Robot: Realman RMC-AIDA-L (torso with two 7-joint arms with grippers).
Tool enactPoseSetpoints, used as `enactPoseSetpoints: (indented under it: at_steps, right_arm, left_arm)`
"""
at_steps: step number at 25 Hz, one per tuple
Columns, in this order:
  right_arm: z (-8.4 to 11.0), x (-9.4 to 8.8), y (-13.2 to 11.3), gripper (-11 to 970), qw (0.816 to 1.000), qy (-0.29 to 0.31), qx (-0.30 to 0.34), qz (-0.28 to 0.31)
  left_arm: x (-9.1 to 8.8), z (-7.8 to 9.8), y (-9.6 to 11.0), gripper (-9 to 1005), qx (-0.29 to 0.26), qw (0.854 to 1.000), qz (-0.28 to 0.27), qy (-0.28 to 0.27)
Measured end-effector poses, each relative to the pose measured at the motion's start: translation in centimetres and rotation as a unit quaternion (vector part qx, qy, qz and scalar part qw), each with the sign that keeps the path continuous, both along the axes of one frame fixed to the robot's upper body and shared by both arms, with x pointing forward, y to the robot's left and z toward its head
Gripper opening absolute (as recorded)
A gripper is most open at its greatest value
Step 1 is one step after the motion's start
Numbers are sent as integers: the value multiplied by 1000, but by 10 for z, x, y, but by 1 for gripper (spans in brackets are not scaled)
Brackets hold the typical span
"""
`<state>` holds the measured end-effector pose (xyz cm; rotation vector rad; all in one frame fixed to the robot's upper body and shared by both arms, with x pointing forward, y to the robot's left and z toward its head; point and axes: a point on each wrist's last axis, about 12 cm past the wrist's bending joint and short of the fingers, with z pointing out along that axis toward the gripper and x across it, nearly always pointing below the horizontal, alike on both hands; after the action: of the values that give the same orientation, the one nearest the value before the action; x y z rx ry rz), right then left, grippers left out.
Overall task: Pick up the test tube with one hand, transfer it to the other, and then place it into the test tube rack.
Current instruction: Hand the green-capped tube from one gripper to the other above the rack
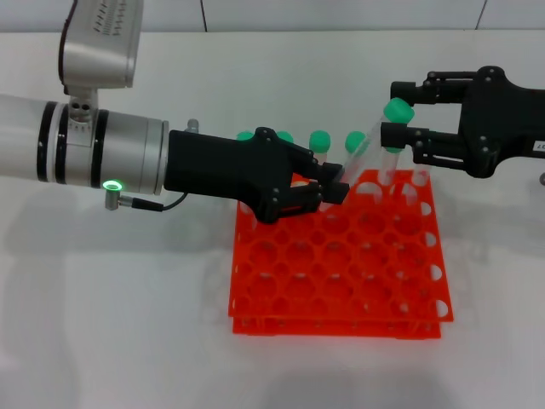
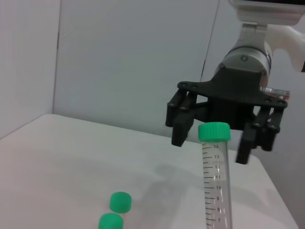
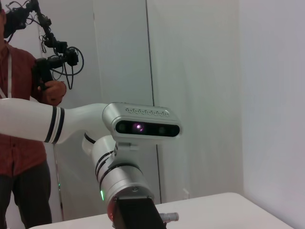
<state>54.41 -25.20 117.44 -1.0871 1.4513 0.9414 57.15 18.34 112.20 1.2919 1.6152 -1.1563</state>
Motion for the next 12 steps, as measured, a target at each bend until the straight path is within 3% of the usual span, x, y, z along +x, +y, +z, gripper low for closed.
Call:
enactPoseSetpoints:
  at_steps: [1, 6, 12]
  right_arm:
    - [0, 0, 0, 613, 1000, 1, 0, 0]
    - [-1, 0, 0, 420, 1000, 3, 1, -1]
    - [-2, 0, 0, 424, 1000, 5, 2, -1]
  left_arm:
    - [-1, -1, -1, 194, 1, 1000, -3, 1]
    - [-2, -1, -1, 194, 2, 1000, -5, 2]
    - [-2, -1, -1, 195, 1, 1000, -4, 3]
